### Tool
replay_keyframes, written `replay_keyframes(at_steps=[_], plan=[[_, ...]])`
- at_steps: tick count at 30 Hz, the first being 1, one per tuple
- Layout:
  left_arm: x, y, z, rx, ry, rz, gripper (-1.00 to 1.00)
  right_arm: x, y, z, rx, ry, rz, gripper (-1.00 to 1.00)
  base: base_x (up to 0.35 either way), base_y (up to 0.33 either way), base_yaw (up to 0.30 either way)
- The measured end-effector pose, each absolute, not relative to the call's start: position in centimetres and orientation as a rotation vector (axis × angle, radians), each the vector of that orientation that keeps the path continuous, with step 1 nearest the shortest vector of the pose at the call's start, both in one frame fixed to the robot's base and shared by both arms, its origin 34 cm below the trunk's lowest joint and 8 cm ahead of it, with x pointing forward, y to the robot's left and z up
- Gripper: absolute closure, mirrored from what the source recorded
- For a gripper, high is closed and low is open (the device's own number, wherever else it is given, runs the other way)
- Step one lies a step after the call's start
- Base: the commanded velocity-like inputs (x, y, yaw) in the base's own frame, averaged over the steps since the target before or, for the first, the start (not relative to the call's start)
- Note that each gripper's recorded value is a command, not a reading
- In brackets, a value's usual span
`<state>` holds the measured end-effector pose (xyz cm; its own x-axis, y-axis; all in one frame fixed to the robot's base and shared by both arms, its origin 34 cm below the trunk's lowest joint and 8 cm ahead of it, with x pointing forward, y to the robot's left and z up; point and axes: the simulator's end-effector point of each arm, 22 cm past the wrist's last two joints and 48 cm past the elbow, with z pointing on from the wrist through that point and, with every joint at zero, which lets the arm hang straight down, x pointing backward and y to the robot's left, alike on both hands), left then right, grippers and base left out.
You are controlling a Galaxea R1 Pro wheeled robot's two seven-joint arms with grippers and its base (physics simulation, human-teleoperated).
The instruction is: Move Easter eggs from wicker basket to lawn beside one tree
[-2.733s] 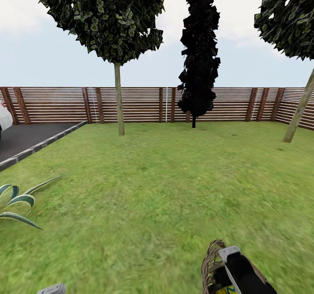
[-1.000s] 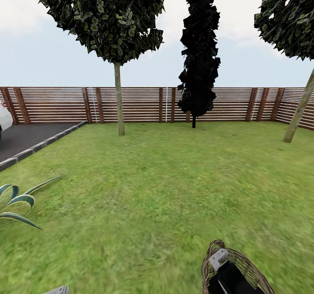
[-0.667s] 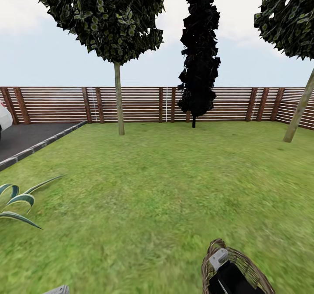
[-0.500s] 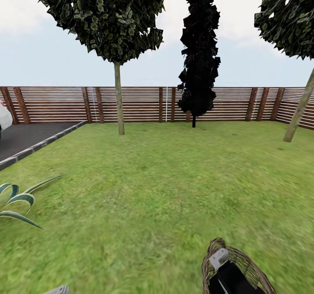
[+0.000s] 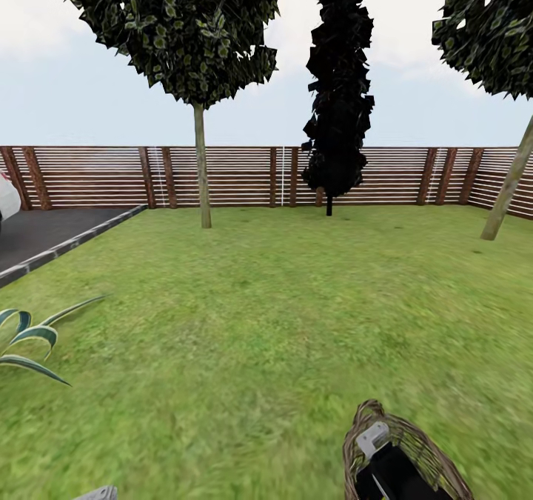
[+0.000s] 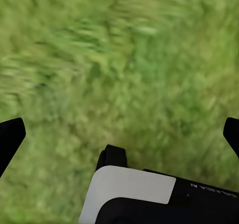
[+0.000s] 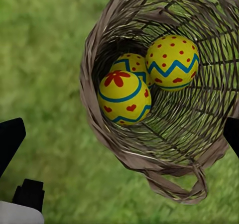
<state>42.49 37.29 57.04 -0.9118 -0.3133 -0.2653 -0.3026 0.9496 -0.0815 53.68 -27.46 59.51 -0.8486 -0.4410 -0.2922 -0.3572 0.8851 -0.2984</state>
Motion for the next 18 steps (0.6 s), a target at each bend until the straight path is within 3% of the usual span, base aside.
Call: replay_keyframes(at_steps=[18], plan=[[42.1,37.3,53.7,-0.456,2.826,-0.055,-1.0,53.3,-27.4,56.1,-0.593,2.697,-0.332,-1.0,0.0,0.0,0.0]])
